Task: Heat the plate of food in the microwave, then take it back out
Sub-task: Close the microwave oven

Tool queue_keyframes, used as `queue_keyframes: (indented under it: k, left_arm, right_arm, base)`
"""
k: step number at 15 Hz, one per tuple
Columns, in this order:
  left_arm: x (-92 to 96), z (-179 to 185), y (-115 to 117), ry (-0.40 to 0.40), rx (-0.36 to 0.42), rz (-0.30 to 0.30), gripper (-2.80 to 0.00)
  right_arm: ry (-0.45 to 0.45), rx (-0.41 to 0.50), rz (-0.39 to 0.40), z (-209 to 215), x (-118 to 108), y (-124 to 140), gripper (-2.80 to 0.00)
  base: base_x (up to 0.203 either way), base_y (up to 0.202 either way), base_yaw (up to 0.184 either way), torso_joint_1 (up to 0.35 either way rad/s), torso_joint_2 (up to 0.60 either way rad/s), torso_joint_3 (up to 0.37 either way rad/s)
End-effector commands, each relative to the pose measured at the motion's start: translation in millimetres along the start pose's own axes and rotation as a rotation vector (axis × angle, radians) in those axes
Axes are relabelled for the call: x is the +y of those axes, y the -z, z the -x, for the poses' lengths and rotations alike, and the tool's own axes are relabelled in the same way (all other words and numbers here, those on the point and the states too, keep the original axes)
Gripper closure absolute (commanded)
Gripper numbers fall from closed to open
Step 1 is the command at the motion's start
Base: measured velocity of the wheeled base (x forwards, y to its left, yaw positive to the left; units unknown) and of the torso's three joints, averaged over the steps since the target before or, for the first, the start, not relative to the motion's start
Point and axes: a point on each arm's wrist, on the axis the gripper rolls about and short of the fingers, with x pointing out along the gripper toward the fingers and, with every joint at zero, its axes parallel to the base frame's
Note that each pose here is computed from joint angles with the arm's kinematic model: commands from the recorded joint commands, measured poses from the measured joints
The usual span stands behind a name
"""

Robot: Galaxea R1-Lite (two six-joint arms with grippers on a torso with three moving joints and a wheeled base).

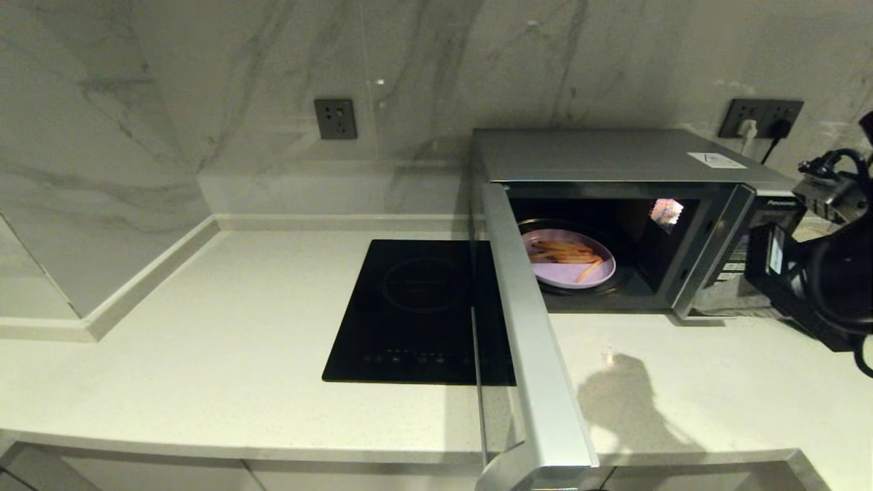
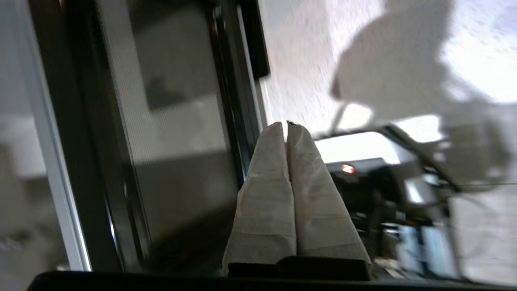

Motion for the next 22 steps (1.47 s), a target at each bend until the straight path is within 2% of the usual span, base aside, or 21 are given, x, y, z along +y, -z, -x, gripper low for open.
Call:
queue_keyframes:
  k: [1,5,9,12,16,22]
  left_arm:
    - [0.0,0,0,-0.001,0.0,0.001,0.0]
    - [0.0,0,0,-0.001,0.0,0.001,0.0]
    - [0.0,0,0,-0.001,0.0,0.001,0.0]
    - [0.0,0,0,-0.001,0.0,0.001,0.0]
    - [0.0,0,0,-0.001,0.0,0.001,0.0]
    - [0.0,0,0,-0.001,0.0,0.001,0.0]
  right_arm:
    - [0.006,-0.013,0.119,28,16,25,0.0]
    - [0.023,-0.023,0.331,33,43,49,0.0]
    - [-0.027,-0.055,0.359,46,56,47,0.0]
    - [-0.088,-0.033,0.474,52,66,56,0.0]
    - [-0.166,0.029,0.558,45,96,76,0.0]
    - [-0.211,0.113,0.67,16,143,115,0.0]
  base:
    - [0.0,0.0,0.0,0.0,0.0,0.0]
    - [0.0,0.0,0.0,0.0,0.0,0.0]
    - [0.0,0.0,0.0,0.0,0.0,0.0]
    - [0.0,0.0,0.0,0.0,0.0,0.0]
    - [0.0,0.0,0.0,0.0,0.0,0.0]
    - [0.0,0.0,0.0,0.0,0.0,0.0]
